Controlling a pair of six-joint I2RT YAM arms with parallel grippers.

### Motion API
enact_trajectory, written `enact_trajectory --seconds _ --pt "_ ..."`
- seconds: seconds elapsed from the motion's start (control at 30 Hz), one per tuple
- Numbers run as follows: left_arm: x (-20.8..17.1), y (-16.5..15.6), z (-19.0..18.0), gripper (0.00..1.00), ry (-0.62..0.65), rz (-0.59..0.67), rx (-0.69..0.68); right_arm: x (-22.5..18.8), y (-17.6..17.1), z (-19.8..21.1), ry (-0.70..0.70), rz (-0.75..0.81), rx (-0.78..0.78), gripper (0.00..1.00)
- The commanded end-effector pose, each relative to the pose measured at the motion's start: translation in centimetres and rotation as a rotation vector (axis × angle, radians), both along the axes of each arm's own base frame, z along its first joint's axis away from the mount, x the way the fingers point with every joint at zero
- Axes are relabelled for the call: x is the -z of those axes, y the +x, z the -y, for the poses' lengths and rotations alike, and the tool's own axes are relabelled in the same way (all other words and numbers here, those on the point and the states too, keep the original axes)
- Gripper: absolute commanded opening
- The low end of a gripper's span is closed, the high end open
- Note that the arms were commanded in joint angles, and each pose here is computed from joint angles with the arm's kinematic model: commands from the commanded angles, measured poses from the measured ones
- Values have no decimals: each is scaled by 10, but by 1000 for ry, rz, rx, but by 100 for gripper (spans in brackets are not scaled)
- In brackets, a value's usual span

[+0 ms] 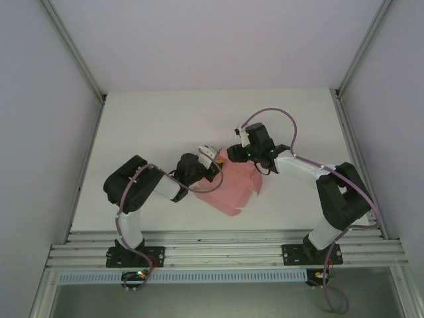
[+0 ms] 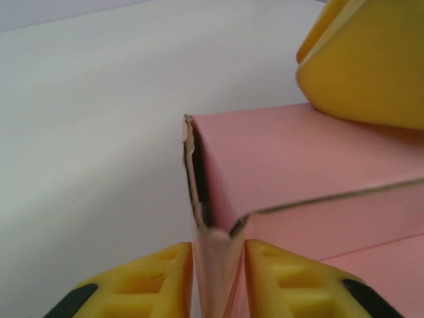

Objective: Assemble paper box

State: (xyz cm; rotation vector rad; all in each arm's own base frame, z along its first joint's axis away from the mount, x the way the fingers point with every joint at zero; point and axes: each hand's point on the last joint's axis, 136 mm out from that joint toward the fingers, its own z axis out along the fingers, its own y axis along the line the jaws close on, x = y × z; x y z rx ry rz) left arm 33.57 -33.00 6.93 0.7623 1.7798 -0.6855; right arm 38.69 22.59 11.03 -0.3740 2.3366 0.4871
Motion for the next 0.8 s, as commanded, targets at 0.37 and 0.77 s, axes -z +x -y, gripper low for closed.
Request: enact_trajectory --seconds 0.37,0.77 --pt "3 13 11 19 11 25 -10 46 -38 8 -51 -177 -33 49" --pt "19 42 -19 0 94 1 -270 51 -52 5 -24 -211 -1 47"
